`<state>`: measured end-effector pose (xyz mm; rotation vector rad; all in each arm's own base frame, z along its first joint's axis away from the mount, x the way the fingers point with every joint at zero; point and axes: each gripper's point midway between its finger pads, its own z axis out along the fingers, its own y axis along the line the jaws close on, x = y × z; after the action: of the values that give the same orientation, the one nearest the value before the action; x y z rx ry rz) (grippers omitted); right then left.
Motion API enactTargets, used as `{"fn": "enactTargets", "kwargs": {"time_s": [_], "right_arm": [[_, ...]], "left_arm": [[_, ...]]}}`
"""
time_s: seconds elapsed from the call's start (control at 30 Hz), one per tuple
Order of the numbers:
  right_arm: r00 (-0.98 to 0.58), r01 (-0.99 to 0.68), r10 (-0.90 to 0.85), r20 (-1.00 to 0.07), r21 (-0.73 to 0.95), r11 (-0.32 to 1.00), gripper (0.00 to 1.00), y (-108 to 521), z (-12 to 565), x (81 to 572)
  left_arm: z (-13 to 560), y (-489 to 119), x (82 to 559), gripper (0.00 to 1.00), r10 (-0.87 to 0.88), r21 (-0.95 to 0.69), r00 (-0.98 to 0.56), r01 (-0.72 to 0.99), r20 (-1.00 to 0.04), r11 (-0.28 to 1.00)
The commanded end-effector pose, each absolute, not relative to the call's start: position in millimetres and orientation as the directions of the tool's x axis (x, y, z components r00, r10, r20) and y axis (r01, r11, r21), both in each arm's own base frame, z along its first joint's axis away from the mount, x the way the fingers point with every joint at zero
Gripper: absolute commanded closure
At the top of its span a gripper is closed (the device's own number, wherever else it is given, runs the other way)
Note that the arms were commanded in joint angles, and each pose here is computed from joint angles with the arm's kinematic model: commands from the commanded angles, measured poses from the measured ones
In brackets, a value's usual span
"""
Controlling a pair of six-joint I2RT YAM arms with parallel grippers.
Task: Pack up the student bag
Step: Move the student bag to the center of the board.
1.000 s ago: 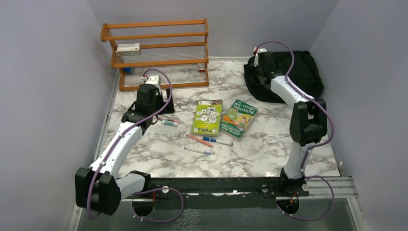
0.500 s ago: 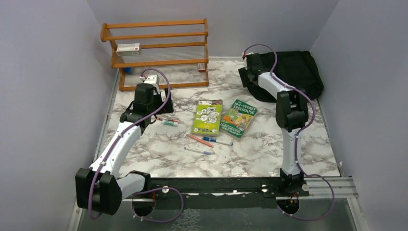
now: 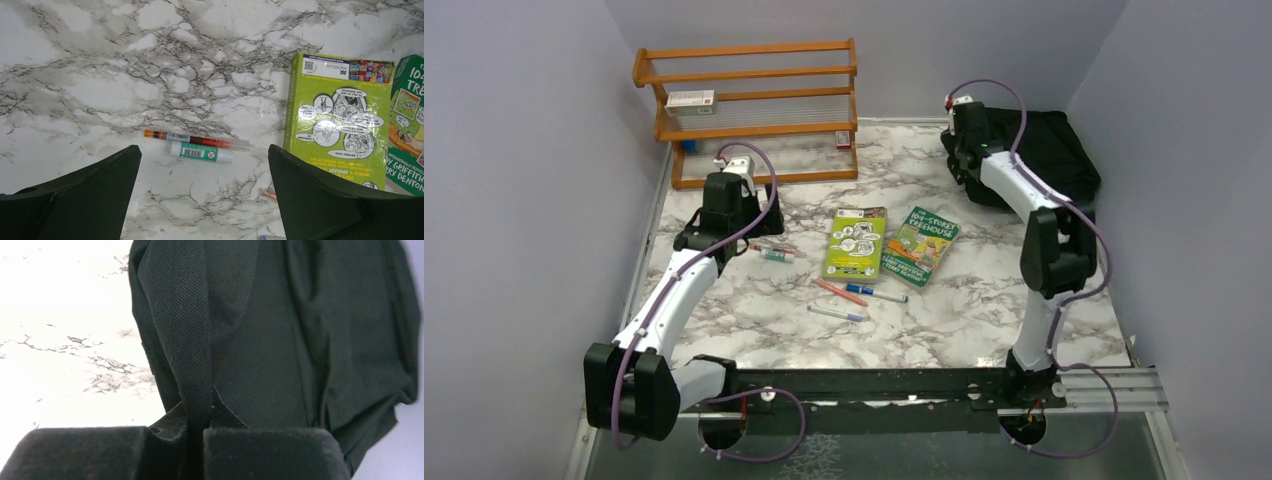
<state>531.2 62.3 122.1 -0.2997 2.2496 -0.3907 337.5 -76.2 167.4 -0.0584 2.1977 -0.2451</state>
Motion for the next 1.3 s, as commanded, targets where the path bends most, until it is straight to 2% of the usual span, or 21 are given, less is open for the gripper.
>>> {"fn": "enactTargets", "kwargs": {"time_s": [0.0, 0.13, 0.27, 0.5, 0.73, 0.9, 1.03, 1.17, 1.23, 1.27], "right_arm": [[-0.598, -0.025, -0.292, -0.747, -0.346, 0.938, 0.99, 54.1, 200.3, 501.7], [-0.618, -0.07, -0.253, -0.745, -0.268, 0.961, 0.99, 61.1, 225.3, 467.6], [-0.648, -0.175, -0.208, -0.733, -0.122, 0.977, 0.99, 86.6, 244.6, 429.3], [-0.618, -0.264, -0.097, -0.78, 0.089, 0.96, 0.99, 116.0, 274.3, 374.1], [-0.626, -0.292, -0.092, -0.774, 0.124, 0.948, 0.99, 116.5, 263.7, 344.1], [-0.542, -0.286, -0.054, -0.839, 0.124, 0.95, 0.99, 113.8, 281.3, 341.9], [-0.519, -0.452, -0.064, -0.853, 0.21, 0.867, 0.99, 146.7, 288.1, 333.0], [-0.561, -0.596, -0.079, -0.824, 0.335, 0.73, 0.98, 180.8, 275.3, 313.4], [-0.59, -0.642, -0.074, -0.804, 0.412, 0.646, 0.9, 196.7, 267.9, 300.0], [-0.604, -0.656, -0.074, -0.793, 0.442, 0.612, 0.78, 203.2, 263.5, 294.1]], "left_arm": [[175.5, -81.5, 344.7, 0.01, -0.156, -0.242, -0.578, 0.074, -0.801, 0.968], [176.7, -80.3, 345.6, 0.01, -0.167, -0.256, -0.577, 0.075, -0.8, 0.964], [175.0, -79.7, 346.8, 0.01, -0.174, -0.265, -0.582, 0.075, -0.795, 0.961], [173.3, -85.0, 347.4, 0.01, -0.175, -0.282, -0.59, 0.095, -0.788, 0.955], [178.9, -100.6, 345.9, 0.01, -0.166, -0.326, -0.587, 0.177, -0.792, 0.929], [181.6, -114.4, 344.8, 0.01, -0.165, -0.368, -0.589, 0.243, -0.791, 0.898], [189.8, -130.5, 341.6, 0.01, -0.168, -0.416, -0.584, 0.322, -0.794, 0.85], [190.1, -131.3, 341.7, 0.01, -0.168, -0.418, -0.583, 0.326, -0.795, 0.848], [190.2, -132.1, 341.0, 0.01, -0.169, -0.421, -0.582, 0.33, -0.795, 0.845], [189.9, -132.6, 340.9, 0.01, -0.17, -0.424, -0.584, 0.331, -0.794, 0.843]]}}
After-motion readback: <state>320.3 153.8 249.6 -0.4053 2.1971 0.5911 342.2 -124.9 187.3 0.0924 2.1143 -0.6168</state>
